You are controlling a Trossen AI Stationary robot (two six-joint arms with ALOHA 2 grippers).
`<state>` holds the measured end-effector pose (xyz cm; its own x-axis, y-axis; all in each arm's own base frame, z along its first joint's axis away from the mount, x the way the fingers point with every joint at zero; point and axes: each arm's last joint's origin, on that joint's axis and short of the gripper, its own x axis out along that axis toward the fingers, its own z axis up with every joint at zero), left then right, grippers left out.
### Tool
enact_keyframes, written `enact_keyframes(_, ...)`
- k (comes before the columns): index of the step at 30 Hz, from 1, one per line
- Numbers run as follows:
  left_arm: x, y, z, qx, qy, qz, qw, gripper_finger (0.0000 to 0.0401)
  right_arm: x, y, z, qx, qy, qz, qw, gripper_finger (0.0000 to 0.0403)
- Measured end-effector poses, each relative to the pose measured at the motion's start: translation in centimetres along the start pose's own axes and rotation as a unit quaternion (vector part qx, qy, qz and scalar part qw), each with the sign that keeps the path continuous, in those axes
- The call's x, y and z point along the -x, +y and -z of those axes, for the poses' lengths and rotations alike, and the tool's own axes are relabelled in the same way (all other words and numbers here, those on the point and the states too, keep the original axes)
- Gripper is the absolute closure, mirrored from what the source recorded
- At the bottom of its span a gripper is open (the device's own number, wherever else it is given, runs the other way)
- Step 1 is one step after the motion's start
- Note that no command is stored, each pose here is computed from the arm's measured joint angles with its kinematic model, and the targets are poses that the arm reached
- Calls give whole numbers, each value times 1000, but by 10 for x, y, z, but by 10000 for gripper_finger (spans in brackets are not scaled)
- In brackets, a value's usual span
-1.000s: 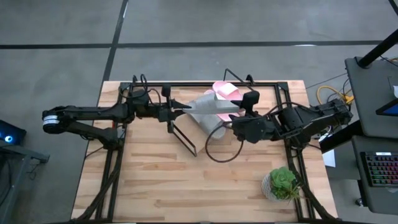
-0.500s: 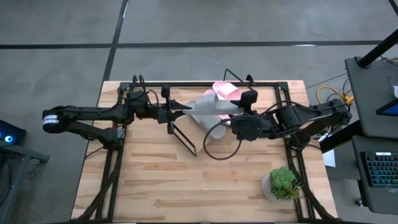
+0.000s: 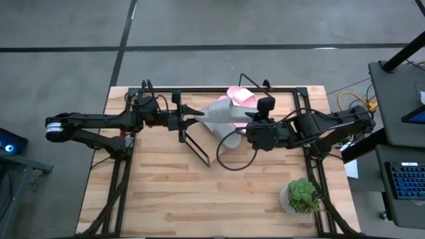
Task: Pick and place slides into the shelf
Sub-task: Put the gray slide on the shelf
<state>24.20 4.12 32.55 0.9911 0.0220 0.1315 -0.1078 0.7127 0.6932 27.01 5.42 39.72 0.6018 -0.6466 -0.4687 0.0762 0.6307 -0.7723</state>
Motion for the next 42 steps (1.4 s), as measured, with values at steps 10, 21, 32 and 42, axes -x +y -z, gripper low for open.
enact_keyframes(10,20,1,-7,7,-8,8,1000,284,-2,4,13,-13,29,39,999,359)
enact_keyframes(21,50,3,-18,50,-3,38,998,179,-6,27,48,-36,-158,-23,987,359)
enact_keyframes(32,45,-1,-19,55,-42,80,994,163,-35,50,85,-58,-363,-26,930,359)
enact_keyframes(42,18,-7,-10,55,-94,92,990,163,-52,49,87,-62,-368,-23,927,359)
